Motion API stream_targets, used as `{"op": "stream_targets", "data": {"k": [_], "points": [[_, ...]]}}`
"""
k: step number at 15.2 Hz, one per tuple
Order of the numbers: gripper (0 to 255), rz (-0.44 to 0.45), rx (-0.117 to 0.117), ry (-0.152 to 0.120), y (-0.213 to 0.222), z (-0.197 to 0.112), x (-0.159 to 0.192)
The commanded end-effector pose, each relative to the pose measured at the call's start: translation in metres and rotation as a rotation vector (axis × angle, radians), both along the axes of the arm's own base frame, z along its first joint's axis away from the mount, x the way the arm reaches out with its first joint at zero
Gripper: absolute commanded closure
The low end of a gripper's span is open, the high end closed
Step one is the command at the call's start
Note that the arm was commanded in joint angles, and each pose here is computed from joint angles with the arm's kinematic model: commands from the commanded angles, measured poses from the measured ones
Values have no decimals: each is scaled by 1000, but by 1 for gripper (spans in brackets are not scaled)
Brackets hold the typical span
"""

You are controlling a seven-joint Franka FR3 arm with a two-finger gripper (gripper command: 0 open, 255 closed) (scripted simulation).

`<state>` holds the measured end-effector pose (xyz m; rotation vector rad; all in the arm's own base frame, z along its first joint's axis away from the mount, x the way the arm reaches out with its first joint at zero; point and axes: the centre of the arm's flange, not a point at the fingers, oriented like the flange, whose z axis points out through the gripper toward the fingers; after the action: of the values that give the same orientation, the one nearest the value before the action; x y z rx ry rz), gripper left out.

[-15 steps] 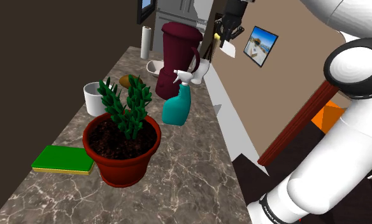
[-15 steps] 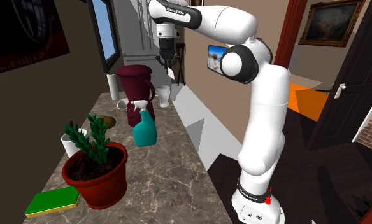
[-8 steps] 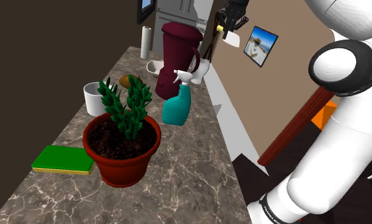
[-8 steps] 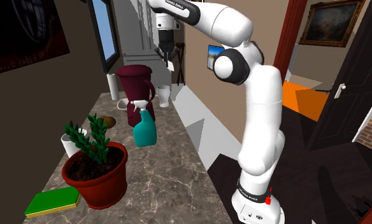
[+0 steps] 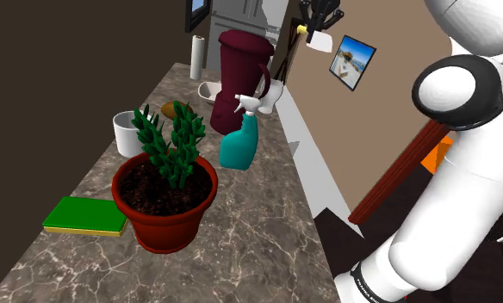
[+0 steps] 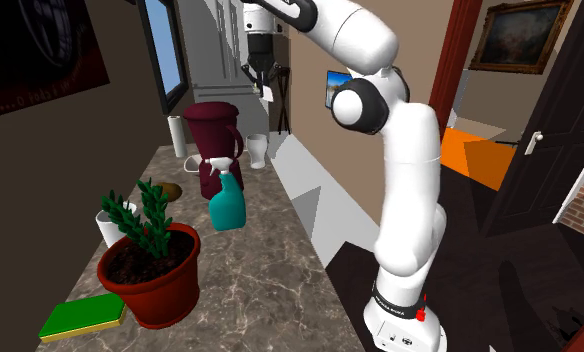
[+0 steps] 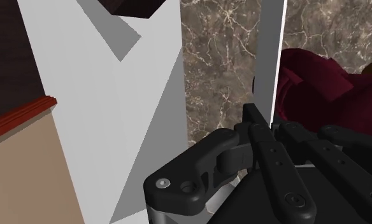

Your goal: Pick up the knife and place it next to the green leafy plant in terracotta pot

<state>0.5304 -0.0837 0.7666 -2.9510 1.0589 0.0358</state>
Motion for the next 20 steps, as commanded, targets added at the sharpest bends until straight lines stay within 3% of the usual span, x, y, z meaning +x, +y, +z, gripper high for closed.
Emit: {"op": "stream_targets", "data": {"k": [1, 20], "points": [[255, 0, -1, -1, 18, -1, -19], [255, 0, -1, -1, 199, -1, -192]]}}
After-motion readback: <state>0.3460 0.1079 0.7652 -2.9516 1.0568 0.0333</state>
